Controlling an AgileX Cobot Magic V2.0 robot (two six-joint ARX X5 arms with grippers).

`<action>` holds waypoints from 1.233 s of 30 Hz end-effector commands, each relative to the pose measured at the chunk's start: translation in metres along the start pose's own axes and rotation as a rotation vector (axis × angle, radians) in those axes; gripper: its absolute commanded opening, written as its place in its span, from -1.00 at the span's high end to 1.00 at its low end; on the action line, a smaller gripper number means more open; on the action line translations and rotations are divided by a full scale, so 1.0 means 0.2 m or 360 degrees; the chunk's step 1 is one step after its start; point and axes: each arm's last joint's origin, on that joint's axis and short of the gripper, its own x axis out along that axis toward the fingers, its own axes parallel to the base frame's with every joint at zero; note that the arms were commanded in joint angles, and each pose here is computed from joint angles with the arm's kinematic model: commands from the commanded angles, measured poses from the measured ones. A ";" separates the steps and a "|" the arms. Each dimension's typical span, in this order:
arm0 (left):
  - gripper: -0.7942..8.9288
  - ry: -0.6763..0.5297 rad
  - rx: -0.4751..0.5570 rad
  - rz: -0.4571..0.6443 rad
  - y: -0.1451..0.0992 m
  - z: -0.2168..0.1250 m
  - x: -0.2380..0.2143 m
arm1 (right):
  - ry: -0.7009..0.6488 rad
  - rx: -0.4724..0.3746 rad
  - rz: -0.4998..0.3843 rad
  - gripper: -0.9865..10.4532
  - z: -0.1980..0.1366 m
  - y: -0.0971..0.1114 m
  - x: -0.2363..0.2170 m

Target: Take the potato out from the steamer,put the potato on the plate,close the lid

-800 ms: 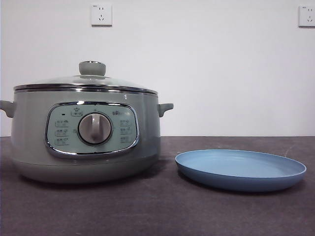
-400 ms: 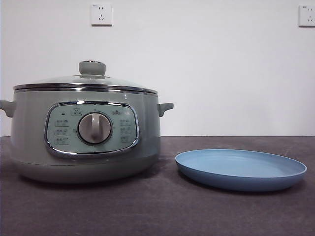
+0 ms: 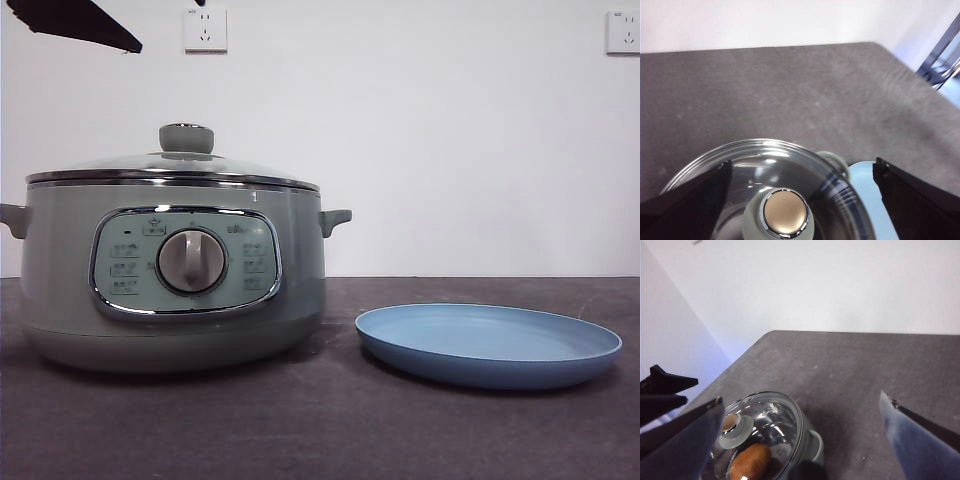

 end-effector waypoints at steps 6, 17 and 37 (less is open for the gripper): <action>-0.12 0.0097 0.0194 0.0139 -0.06 -0.05 0.12 | 0.0026 0.0004 0.0000 -0.11 -0.01 0.01 -0.01; -0.12 0.0320 0.0268 0.0275 -0.05 -0.15 0.27 | 0.0095 0.0031 -0.0008 -0.11 -0.03 0.00 -0.01; 0.85 0.0446 0.0310 0.0296 -0.04 -0.14 0.34 | 0.0170 0.0079 -0.0007 -0.10 -0.06 0.01 0.00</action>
